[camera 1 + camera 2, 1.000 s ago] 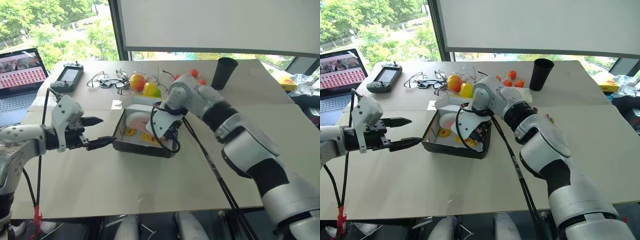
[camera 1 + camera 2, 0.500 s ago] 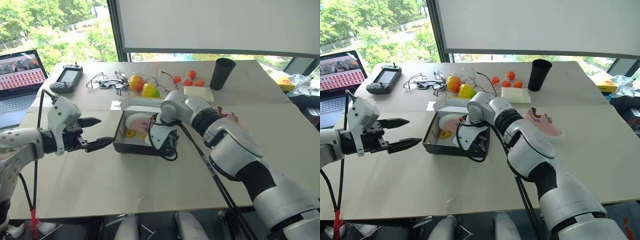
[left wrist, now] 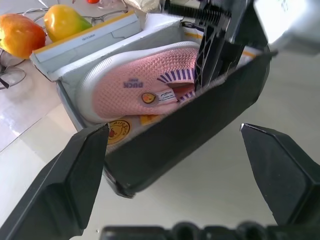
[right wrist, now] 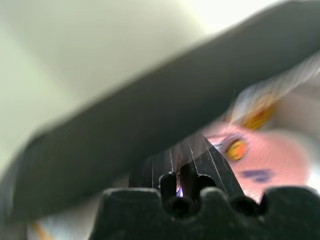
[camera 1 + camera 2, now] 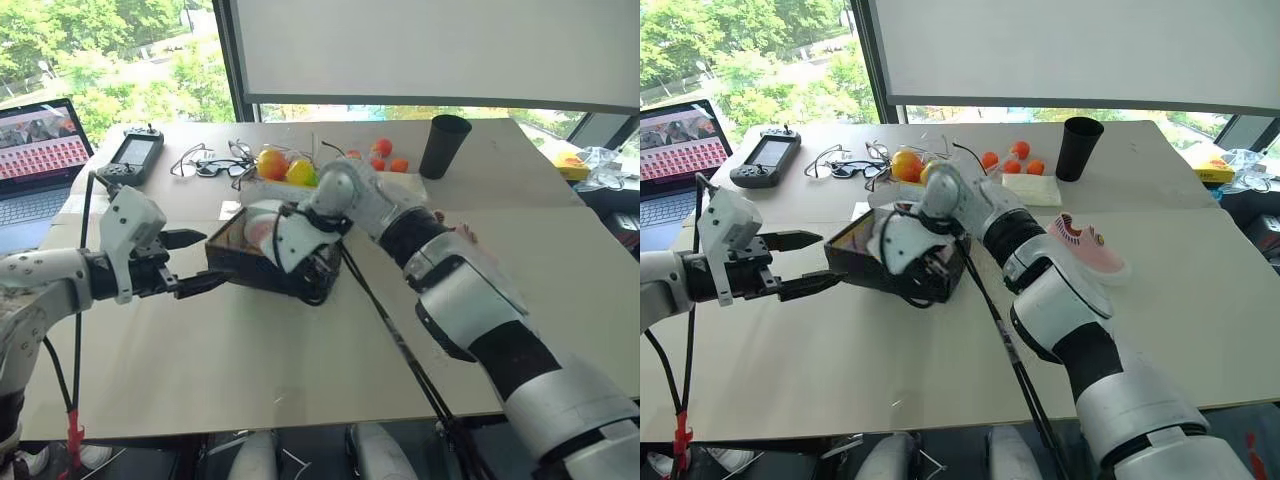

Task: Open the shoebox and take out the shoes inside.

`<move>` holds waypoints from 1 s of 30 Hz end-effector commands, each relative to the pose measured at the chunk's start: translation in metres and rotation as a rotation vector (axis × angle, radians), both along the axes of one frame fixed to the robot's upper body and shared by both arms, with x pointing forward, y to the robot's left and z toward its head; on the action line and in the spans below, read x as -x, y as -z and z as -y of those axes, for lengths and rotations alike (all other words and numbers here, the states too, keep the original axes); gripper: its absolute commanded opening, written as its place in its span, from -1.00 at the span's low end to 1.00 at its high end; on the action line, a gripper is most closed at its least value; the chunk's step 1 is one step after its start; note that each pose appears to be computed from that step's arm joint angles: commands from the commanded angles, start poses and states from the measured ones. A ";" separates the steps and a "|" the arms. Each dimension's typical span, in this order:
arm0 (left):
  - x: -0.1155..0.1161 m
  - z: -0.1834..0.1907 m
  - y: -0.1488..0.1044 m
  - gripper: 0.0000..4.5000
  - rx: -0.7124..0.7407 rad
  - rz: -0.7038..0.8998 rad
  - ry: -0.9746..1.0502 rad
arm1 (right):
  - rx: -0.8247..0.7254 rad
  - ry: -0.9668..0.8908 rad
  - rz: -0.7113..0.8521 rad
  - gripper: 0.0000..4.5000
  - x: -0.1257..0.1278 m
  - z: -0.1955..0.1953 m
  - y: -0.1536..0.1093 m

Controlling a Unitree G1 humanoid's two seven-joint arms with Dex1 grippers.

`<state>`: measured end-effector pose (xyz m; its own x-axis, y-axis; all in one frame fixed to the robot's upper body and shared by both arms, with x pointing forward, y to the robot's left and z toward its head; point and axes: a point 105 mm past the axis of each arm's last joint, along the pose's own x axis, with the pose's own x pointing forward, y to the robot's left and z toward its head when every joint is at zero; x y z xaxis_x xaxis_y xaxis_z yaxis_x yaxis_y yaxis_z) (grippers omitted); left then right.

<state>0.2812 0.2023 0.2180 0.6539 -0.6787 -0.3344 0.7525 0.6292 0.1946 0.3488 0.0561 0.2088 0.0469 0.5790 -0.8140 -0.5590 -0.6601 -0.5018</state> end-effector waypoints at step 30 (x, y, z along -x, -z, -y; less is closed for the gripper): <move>-0.026 0.003 -0.034 1.00 -0.035 0.117 0.041 | 0.257 -0.274 0.340 -0.97 0.026 0.061 0.056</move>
